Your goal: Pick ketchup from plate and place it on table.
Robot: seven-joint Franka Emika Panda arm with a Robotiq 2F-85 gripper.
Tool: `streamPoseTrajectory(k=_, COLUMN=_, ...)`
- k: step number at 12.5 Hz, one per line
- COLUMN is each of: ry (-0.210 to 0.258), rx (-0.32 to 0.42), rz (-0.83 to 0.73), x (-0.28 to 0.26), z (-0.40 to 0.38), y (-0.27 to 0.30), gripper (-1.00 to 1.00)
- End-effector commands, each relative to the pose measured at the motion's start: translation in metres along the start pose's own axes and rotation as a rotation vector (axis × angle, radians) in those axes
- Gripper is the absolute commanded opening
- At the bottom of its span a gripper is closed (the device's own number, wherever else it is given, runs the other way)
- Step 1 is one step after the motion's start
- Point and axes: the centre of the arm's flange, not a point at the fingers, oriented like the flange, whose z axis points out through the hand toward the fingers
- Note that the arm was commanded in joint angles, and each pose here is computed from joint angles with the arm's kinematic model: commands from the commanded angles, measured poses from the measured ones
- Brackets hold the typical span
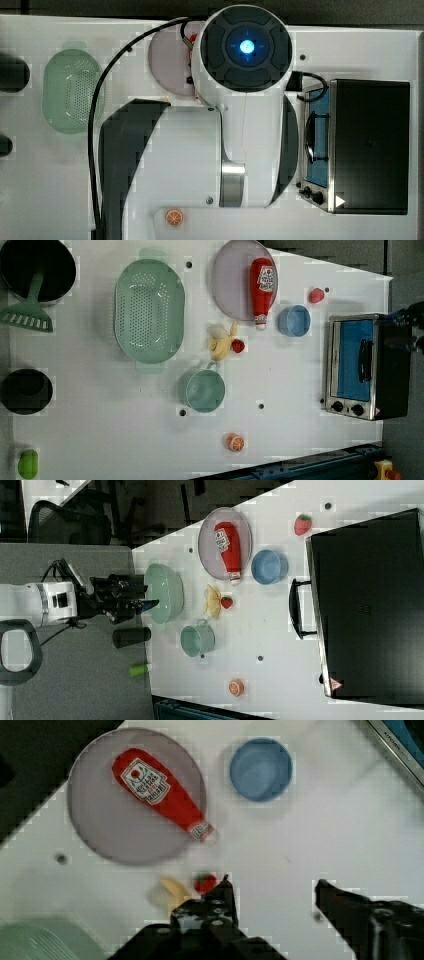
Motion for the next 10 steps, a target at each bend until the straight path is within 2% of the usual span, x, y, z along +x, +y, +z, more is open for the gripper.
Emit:
streamPoseTrajectory(k=1, ry=-0.072, rx=-0.032, rz=0.114, x=-0.031, z=-0.048, y=0.081, gripper=0.58)
streamPoseTrajectory(k=3, ry=-0.076, rx=-0.038, rz=0.099, x=-0.031, z=-0.043, y=0.076, gripper=0.99)
streamPoseTrajectory(k=10, ry=-0.103, rx=-0.065, rz=0.024, x=-0.015, z=0.030, y=0.016, gripper=1.00)
